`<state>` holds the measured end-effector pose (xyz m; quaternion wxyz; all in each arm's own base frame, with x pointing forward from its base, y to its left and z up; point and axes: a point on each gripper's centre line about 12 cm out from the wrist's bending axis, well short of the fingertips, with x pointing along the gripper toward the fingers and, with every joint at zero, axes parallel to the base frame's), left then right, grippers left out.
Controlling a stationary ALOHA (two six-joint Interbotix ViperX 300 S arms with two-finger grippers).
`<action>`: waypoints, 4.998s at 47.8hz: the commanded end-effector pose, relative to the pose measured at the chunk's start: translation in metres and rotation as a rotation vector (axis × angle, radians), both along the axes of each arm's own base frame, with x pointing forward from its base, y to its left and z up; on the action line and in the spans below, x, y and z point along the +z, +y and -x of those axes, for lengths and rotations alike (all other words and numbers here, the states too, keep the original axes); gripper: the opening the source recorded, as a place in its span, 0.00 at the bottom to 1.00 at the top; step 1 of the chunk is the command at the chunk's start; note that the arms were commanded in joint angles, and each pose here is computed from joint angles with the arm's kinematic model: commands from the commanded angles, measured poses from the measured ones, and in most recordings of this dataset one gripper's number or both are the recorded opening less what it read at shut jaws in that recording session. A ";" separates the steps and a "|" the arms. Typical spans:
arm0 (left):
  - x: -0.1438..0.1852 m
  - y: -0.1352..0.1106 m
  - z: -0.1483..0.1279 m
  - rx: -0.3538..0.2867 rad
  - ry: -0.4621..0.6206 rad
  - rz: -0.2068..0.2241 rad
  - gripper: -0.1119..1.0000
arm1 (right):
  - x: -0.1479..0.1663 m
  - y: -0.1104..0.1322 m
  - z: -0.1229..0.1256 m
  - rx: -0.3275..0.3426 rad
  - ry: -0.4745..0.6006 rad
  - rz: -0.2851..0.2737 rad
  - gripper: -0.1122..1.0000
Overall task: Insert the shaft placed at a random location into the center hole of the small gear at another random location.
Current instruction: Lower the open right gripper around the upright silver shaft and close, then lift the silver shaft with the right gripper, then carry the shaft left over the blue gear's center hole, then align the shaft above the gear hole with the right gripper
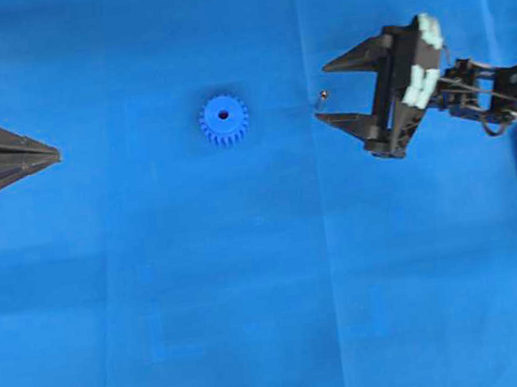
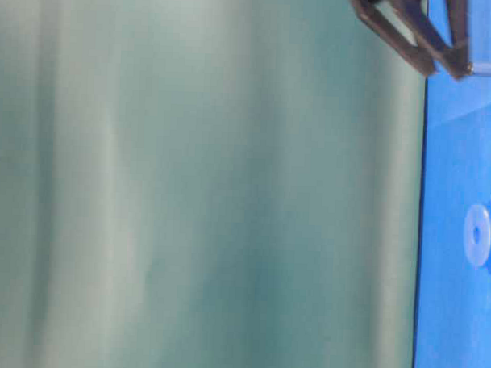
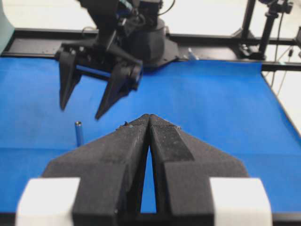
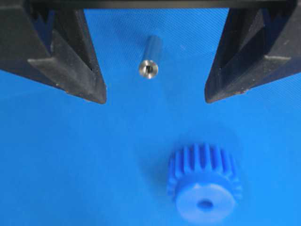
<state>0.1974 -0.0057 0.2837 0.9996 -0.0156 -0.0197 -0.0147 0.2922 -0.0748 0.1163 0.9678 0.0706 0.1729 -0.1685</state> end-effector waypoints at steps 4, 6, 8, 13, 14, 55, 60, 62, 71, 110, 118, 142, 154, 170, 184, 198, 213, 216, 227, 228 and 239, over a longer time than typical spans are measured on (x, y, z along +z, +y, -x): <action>0.003 0.000 -0.001 -0.001 -0.011 -0.001 0.10 | -0.009 -0.004 -0.011 -0.015 0.011 -0.007 0.77; 0.003 0.000 -0.001 -0.002 -0.011 0.000 0.10 | -0.011 -0.005 -0.012 -0.022 0.017 -0.011 0.77; 0.003 0.000 -0.001 -0.001 -0.009 -0.001 0.10 | -0.013 -0.005 -0.011 -0.026 0.022 -0.014 0.77; 0.002 0.000 -0.001 -0.001 -0.008 -0.001 0.10 | -0.014 -0.005 -0.010 -0.029 0.027 -0.016 0.76; 0.002 0.000 -0.001 -0.001 -0.008 0.000 0.10 | -0.014 -0.005 -0.009 -0.029 0.028 -0.016 0.76; 0.001 0.000 -0.001 -0.002 0.002 0.015 0.10 | 0.008 -0.004 -0.010 -0.022 -0.004 -0.023 0.13; 0.001 0.000 -0.001 -0.002 0.002 0.015 0.10 | 0.030 -0.002 -0.010 -0.010 -0.015 -0.033 0.13; 0.001 0.000 -0.001 -0.002 0.003 0.014 0.10 | 0.038 -0.001 -0.010 -0.004 -0.022 -0.034 0.13; 0.001 0.000 -0.001 -0.002 0.002 0.015 0.10 | 0.061 0.001 -0.010 0.015 -0.030 -0.038 0.13; 0.000 0.000 -0.001 -0.002 0.007 0.017 0.10 | 0.072 -0.008 -0.089 0.056 -0.043 -0.012 0.13; 0.000 0.000 -0.001 -0.002 0.008 0.017 0.10 | 0.074 -0.008 -0.115 0.074 -0.046 -0.008 0.13; 0.001 0.000 0.001 -0.002 0.005 0.015 0.10 | 0.073 -0.004 -0.137 0.097 -0.041 -0.011 0.13; 0.001 0.000 0.001 -0.002 0.007 0.015 0.10 | 0.062 -0.004 -0.137 0.094 -0.020 -0.017 0.13; 0.001 0.000 0.001 -0.002 0.007 0.015 0.10 | 0.042 -0.005 -0.140 0.082 -0.001 -0.034 0.13; 0.001 0.000 0.001 -0.002 0.008 0.015 0.10 | 0.037 -0.005 -0.140 0.078 0.009 -0.040 0.13; 0.000 0.000 0.001 -0.002 0.014 0.013 0.10 | 0.060 -0.004 -0.138 0.085 -0.038 -0.019 0.13; 0.000 0.000 0.001 -0.002 0.014 0.015 0.10 | 0.073 0.001 -0.135 0.100 -0.065 -0.009 0.13; 0.001 0.000 0.001 -0.002 0.013 0.016 0.10 | 0.073 0.003 -0.134 0.104 -0.065 -0.008 0.13; 0.000 0.000 0.001 -0.002 0.014 0.016 0.10 | 0.061 0.004 -0.132 0.099 -0.057 -0.010 0.13; 0.000 0.000 0.001 -0.002 0.014 0.015 0.10 | 0.060 0.003 -0.132 0.098 -0.058 -0.009 0.13; 0.000 0.000 0.001 -0.002 0.014 0.016 0.10 | 0.046 0.001 -0.135 0.089 -0.058 -0.007 0.13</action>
